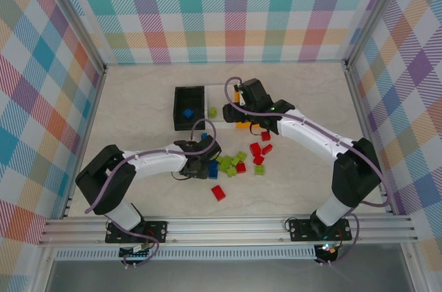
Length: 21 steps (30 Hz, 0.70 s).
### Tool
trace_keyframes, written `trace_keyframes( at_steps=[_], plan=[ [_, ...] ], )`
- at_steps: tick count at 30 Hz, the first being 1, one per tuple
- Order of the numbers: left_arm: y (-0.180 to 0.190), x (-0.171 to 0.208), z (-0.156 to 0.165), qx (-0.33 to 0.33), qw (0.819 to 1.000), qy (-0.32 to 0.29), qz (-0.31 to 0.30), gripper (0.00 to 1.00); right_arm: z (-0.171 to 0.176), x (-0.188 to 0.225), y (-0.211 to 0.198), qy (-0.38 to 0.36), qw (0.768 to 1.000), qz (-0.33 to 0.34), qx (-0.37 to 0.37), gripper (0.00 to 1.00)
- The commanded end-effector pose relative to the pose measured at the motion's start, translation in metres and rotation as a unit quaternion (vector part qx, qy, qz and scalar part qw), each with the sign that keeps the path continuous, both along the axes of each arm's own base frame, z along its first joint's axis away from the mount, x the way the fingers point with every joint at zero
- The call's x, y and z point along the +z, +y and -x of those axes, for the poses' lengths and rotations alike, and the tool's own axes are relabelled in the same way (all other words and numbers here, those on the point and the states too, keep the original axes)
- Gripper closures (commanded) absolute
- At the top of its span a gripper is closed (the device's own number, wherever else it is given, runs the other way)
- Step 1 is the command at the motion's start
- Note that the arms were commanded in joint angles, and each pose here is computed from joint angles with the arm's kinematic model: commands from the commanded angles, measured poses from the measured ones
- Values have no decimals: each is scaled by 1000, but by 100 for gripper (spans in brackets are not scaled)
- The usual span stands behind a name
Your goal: Sort the legos into containers by color
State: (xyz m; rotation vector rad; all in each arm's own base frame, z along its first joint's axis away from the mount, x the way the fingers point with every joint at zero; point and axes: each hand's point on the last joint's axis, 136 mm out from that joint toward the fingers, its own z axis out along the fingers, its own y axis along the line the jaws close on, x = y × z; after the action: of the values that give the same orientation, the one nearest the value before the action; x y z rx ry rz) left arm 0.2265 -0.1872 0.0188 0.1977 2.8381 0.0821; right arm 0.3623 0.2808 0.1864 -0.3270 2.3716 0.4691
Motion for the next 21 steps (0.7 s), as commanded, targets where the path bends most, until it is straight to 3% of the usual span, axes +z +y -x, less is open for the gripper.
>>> trace_keyframes(
  at_steps=[1, 5, 12, 17, 21],
  plan=[
    [5, 4, -7, 3, 1000, -14, -11, 59, 2, 7, 0, -7, 1000, -17, 0, 33],
    [6, 20, 1, 10, 1000, -20, 9, 65, 5, 3, -1, -3, 1000, -20, 0, 33],
    [11, 94, 6, 25, 994, -73, 83, 65, 15, -2, -8, 3, 1000, -25, -4, 33],
    [37, 129, -58, 87, 985, -124, 84, 66, 23, -12, -13, 13, 999, -27, -11, 33],
    [32, 143, -119, 113, 978, -156, 85, 66, 28, -19, -19, 22, 999, -21, -17, 33]
  ],
)
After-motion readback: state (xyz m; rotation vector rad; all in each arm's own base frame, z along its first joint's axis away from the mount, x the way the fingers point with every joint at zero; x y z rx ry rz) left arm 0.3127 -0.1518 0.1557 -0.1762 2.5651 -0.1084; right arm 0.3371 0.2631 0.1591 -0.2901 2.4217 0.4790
